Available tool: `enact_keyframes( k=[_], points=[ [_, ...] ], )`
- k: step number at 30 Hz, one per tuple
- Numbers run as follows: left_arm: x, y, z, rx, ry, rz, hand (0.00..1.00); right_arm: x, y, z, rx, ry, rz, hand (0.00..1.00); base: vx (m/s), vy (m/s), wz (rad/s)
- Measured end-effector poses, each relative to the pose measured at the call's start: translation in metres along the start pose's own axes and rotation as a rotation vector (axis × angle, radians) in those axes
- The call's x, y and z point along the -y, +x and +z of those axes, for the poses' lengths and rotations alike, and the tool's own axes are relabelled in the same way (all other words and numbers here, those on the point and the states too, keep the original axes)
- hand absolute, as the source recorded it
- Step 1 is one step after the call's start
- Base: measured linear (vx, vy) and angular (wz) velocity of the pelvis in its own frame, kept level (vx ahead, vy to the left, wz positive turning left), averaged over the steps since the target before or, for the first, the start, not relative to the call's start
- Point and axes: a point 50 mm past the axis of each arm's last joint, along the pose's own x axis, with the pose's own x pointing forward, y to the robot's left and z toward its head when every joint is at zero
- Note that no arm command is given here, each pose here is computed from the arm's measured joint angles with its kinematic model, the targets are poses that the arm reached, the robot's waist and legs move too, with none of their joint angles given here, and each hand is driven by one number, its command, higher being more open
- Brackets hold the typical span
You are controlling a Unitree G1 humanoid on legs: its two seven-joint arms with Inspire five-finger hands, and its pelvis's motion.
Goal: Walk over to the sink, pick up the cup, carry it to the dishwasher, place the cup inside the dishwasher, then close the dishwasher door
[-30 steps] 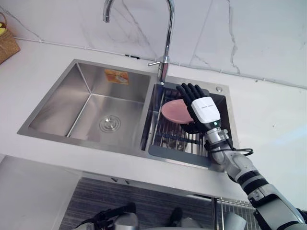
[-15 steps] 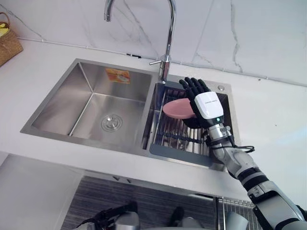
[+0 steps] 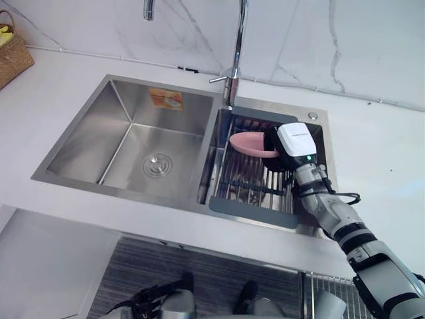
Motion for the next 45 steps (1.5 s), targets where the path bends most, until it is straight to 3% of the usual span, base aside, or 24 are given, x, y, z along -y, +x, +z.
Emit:
enact_keyframes(
  k=[9,16,22,28,33,37,45],
  points=[
    [0.0,0.0,0.0,0.003,-0.011,-0.002,1.0,0.001,0.002,0.003,0.002,0.024,-0.012,0.0,0.0,-0.004,-0.04],
    [-0.001,0.0,-0.005,-0.043,-0.026,0.003,1.0,0.016,-0.002,0.015,-0.081,0.326,-0.171,0.0,0.02,0.008,-0.18],
    [-0.005,-0.001,-0.013,-0.071,-0.037,0.021,1.0,0.064,-0.008,0.0,-0.19,0.551,-0.493,0.0,-0.01,0.018,-0.19],
    [-0.009,-0.001,-0.021,-0.104,-0.039,0.058,1.0,0.111,-0.019,0.009,-0.092,0.64,-0.713,0.0,0.01,-0.006,-0.28],
    [-0.008,0.001,-0.03,-0.147,-0.031,0.071,1.0,0.141,-0.048,-0.008,-0.133,0.594,-0.892,0.0,0.02,-0.007,-0.17],
    [-0.008,0.001,-0.032,-0.164,-0.014,0.087,1.0,0.148,-0.079,-0.027,-0.249,0.479,-0.94,0.0,-0.01,0.004,-0.26],
    [-0.005,0.002,-0.023,-0.172,0.143,0.118,1.0,0.122,-0.145,-0.069,-0.671,0.295,-0.893,0.0,0.0,0.028,-0.5]
  ],
)
